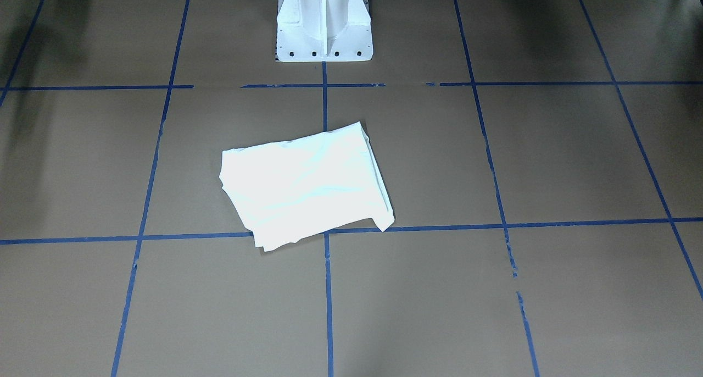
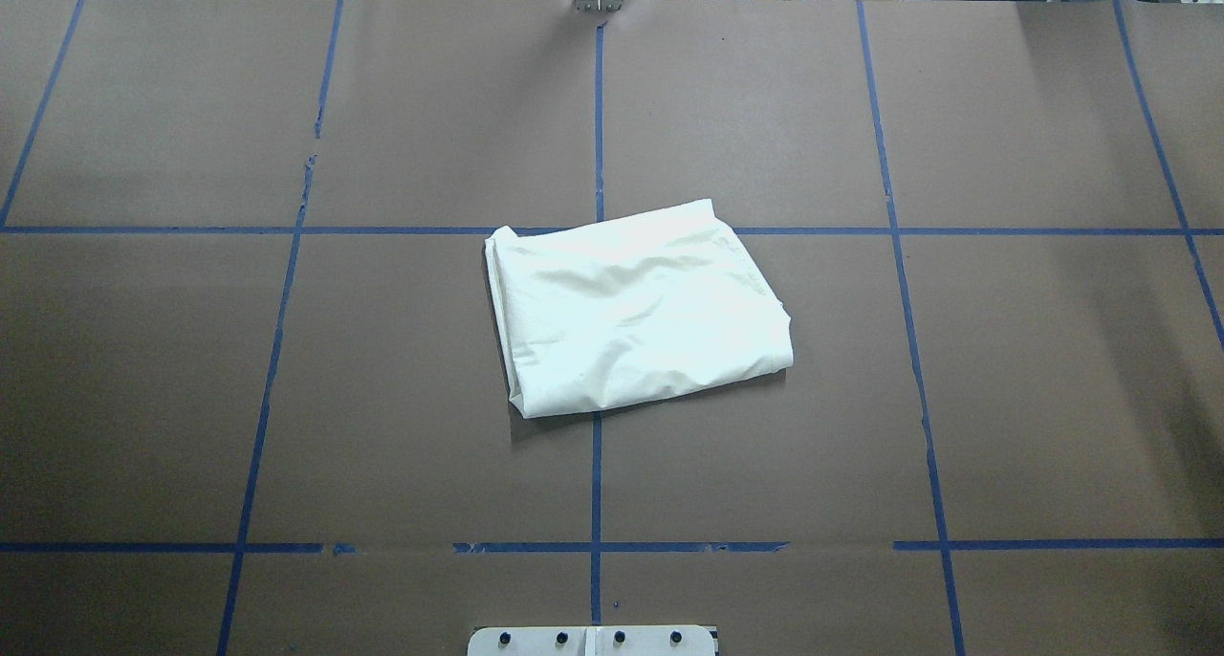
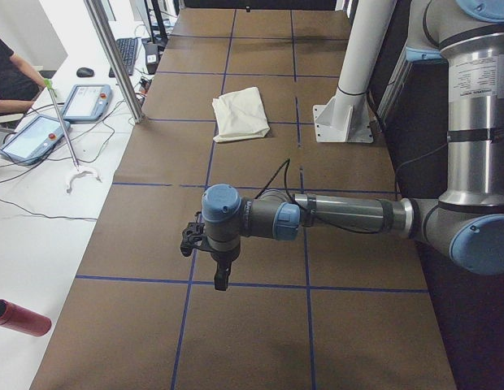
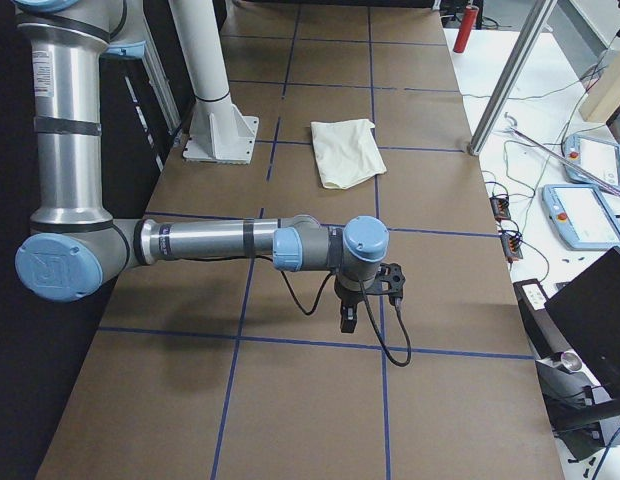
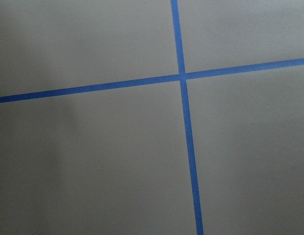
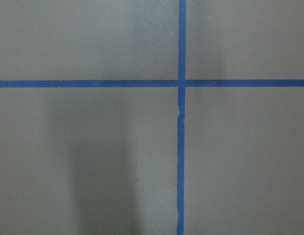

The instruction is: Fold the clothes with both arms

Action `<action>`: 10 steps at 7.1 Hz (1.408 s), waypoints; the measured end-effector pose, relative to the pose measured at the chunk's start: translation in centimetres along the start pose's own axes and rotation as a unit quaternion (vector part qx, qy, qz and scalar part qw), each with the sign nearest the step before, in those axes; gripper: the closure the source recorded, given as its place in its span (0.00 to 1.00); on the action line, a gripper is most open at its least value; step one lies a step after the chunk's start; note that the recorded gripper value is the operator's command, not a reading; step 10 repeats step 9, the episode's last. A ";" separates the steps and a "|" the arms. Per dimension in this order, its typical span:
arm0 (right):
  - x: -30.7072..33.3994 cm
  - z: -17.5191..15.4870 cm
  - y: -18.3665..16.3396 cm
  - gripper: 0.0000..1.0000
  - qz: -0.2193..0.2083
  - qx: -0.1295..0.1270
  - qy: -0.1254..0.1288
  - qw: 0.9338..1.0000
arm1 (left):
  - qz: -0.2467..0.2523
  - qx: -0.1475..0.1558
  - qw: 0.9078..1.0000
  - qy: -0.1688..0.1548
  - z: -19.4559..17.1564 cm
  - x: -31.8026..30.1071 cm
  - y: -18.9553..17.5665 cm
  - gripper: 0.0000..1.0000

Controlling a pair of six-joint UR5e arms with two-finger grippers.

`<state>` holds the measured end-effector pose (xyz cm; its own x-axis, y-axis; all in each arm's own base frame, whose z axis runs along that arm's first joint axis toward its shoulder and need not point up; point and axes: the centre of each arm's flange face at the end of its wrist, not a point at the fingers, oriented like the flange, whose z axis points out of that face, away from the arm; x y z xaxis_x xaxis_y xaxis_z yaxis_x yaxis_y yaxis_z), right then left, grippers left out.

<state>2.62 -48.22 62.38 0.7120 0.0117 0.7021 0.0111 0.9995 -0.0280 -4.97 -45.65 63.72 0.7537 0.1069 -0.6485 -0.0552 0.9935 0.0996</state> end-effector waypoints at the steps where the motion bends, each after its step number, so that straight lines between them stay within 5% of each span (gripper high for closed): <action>1: 0.0 0.0 0.0 0.00 0.000 0.000 0.000 1.000 | -0.002 -0.002 1.000 0.000 0.2 -0.2 0.1 0.00; 10: -0.1 -0.1 0.0 0.00 0.000 0.001 -0.001 1.000 | -0.010 -0.010 1.000 0.001 0.4 -0.4 1.3 0.00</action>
